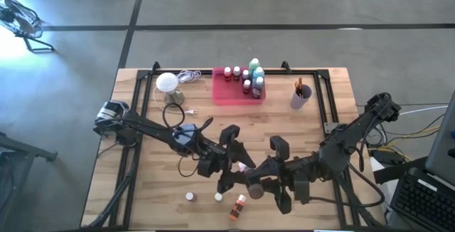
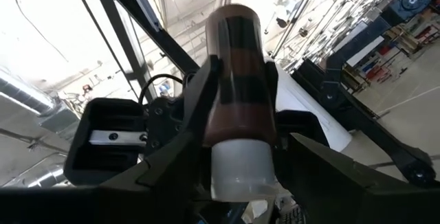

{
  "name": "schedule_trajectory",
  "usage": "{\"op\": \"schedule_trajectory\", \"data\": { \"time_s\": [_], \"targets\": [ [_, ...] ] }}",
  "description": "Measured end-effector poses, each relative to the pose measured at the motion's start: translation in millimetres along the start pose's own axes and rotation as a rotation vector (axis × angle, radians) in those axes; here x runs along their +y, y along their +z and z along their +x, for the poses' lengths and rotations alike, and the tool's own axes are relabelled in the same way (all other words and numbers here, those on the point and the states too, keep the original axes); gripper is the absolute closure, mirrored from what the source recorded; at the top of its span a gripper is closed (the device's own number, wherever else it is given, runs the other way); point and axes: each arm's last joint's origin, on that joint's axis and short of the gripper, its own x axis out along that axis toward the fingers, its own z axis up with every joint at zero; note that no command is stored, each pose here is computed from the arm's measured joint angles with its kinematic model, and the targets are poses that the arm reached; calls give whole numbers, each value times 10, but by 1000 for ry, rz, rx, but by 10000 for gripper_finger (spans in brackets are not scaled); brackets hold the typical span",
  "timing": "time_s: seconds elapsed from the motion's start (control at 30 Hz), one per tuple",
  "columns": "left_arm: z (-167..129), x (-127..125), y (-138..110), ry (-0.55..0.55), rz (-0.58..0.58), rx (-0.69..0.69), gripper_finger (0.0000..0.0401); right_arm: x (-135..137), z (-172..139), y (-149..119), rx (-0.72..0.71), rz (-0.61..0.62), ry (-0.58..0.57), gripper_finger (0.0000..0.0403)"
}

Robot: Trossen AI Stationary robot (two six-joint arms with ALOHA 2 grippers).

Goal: Pick & Place Paint Supplies
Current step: Put the dark brown black paint bottle into the pink bin

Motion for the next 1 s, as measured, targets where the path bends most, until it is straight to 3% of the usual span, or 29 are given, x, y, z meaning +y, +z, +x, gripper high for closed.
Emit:
{"op": "schedule_trajectory", "data": {
  "time_s": [0.8, 1.0],
  "targets": [
    [7, 8, 3, -4, -13, 1, 261, 8, 1, -9, 9, 25, 6, 296],
    [7, 2, -12, 1, -26, 29, 263, 5, -1, -22, 45, 93, -29, 262]
  ]
}}
